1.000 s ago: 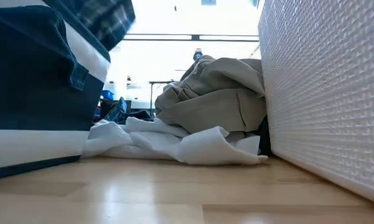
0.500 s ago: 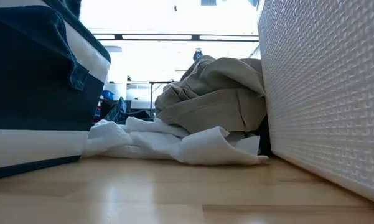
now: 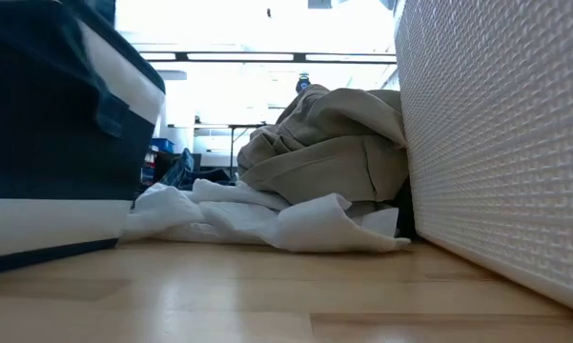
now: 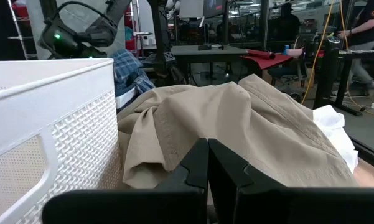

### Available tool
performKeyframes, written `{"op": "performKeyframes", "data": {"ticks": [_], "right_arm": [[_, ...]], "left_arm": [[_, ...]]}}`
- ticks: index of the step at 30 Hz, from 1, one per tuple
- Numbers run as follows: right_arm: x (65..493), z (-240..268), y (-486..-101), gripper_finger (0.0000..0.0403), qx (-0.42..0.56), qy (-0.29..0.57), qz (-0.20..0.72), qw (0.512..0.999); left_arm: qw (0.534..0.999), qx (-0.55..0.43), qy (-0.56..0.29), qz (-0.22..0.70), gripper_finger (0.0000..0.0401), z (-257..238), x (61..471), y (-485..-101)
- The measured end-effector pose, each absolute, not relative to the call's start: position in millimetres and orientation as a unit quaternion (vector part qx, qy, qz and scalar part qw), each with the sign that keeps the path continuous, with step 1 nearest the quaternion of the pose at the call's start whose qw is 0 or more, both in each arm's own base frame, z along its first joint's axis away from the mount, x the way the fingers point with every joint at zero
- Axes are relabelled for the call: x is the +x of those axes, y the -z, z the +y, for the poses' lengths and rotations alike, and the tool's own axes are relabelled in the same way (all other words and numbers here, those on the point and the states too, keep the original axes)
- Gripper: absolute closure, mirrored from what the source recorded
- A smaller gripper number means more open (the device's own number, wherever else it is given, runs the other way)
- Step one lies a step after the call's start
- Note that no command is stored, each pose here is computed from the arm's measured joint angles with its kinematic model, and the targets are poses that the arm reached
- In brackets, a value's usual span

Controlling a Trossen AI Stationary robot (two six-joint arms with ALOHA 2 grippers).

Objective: Sort clothes
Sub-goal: Put the blue shirt into blue laundry organizer

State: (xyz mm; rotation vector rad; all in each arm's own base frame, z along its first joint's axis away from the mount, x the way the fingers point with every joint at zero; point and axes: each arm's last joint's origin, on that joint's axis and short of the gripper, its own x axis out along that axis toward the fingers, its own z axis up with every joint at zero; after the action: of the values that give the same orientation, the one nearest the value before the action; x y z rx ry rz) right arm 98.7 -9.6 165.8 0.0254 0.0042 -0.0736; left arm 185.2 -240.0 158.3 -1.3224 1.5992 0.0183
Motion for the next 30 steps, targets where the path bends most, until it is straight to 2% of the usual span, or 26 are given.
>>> {"op": "performKeyframes", "data": {"ticks": [11,18,24,28,30], "right_arm": [[98.7,-9.6,-165.8,0.0402,0.013,0.037,0.002,0.999],[98.7,-9.6,-165.8,0.0402,0.013,0.037,0.002,0.999],[98.7,-9.6,-165.7,0.0402,0.013,0.037,0.002,0.999],[98.7,-9.6,-165.7,0.0402,0.013,0.037,0.002,0.999],[98.7,-9.6,-165.8,0.0402,0.013,0.037,0.002,0.999]], "left_arm": [[0.507,-0.566,0.110,0.641,0.0297,-226.9,173.2,-223.8],[0.543,-0.628,0.155,0.535,0.0243,-193.3,165.7,-275.7],[0.635,-0.664,0.153,0.366,0.0223,-149.3,162.5,-311.6],[0.723,-0.649,0.104,0.213,0.0221,-109.6,164.9,-329.8],[0.756,-0.629,0.061,0.169,0.0221,-88.5,166.4,-332.2]]}}
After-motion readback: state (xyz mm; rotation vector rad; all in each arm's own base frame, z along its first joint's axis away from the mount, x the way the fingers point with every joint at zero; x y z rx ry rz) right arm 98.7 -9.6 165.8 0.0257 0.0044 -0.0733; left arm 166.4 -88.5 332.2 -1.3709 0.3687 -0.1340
